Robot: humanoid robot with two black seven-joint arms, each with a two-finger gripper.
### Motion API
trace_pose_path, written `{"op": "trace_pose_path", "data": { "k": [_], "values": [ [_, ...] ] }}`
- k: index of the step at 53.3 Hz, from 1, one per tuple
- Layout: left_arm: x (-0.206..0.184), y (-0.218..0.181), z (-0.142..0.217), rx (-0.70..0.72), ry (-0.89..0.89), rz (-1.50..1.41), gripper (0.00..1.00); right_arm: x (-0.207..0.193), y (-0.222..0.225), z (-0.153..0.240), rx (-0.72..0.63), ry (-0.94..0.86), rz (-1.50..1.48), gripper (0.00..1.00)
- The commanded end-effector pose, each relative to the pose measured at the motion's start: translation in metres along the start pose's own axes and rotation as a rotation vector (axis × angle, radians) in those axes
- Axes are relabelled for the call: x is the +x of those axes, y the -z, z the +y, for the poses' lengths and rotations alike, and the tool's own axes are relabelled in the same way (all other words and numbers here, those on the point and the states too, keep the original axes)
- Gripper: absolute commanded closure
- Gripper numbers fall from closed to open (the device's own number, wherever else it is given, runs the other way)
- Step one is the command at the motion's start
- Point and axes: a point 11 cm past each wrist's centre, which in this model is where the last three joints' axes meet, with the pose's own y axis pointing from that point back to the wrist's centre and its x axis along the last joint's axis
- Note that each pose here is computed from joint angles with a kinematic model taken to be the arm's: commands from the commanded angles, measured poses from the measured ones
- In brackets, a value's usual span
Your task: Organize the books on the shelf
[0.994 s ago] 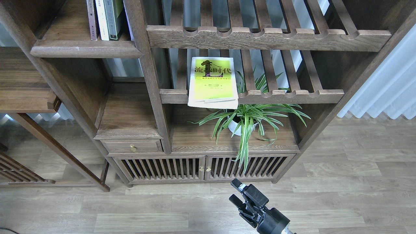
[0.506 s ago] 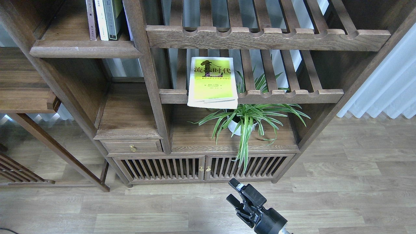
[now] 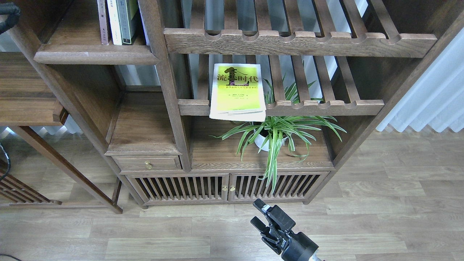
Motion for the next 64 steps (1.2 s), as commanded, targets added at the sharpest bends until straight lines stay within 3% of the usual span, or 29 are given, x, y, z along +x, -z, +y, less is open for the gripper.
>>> {"op": "trace_pose_path", "data": {
  "k": [1, 64],
  "values": [
    [-0.003, 0.007, 0.001, -0.010, 0.008, -0.015, 0.95, -0.001, -0.003, -0.002, 0.000, 0.007, -0.007, 0.02],
    [-0.003, 0.058, 0.020, -0.006, -0.008, -0.047, 0.93, -0.007, -0.009, -0.014, 0.005, 0.039, -0.032, 0.02]
  ]
}}
